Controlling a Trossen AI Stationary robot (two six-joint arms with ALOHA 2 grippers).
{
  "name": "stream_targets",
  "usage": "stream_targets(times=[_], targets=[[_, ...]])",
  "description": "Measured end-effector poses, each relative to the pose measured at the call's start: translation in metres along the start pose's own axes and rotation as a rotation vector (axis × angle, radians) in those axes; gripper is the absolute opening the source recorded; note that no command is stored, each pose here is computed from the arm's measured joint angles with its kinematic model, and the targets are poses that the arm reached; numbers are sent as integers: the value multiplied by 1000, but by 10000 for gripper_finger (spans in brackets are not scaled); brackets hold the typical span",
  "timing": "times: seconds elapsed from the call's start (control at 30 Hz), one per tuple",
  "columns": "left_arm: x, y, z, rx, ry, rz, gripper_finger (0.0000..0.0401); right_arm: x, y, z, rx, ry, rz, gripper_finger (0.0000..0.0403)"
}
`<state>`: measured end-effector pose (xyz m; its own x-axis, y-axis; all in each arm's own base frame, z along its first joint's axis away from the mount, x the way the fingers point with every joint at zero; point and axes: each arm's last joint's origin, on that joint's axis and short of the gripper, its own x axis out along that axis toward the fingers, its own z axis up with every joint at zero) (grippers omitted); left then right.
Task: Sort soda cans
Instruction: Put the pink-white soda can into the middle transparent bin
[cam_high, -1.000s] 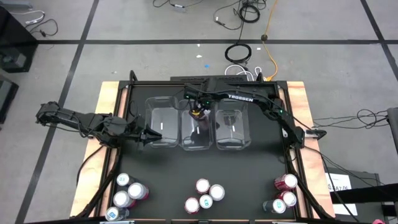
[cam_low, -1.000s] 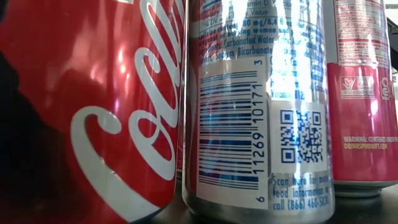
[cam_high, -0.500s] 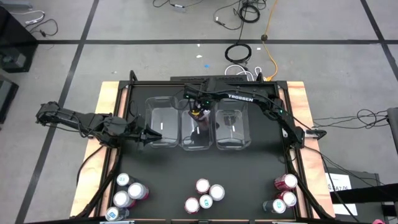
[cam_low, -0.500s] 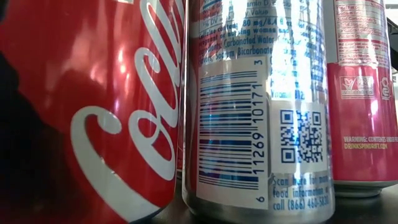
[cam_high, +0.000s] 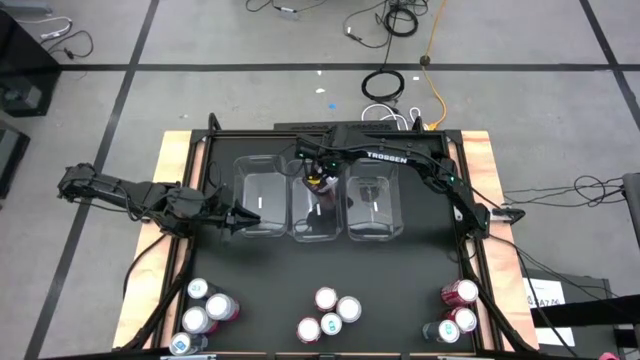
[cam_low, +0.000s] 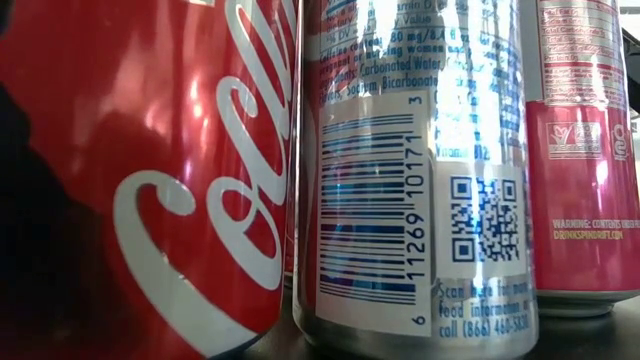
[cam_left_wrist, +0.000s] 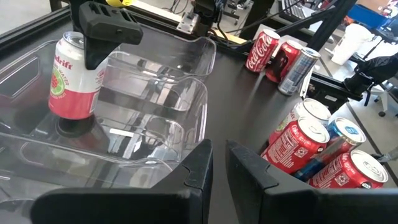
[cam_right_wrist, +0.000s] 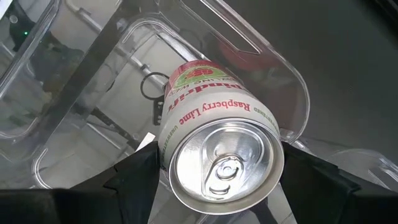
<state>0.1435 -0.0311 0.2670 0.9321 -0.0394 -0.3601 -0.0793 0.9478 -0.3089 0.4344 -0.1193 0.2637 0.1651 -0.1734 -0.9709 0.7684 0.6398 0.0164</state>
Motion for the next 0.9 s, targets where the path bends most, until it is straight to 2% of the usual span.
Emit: stream_targets(times=[0.9], targets=[[0,0,0,-1,4,-11,54,1,-3,3,22,-11,4,279]])
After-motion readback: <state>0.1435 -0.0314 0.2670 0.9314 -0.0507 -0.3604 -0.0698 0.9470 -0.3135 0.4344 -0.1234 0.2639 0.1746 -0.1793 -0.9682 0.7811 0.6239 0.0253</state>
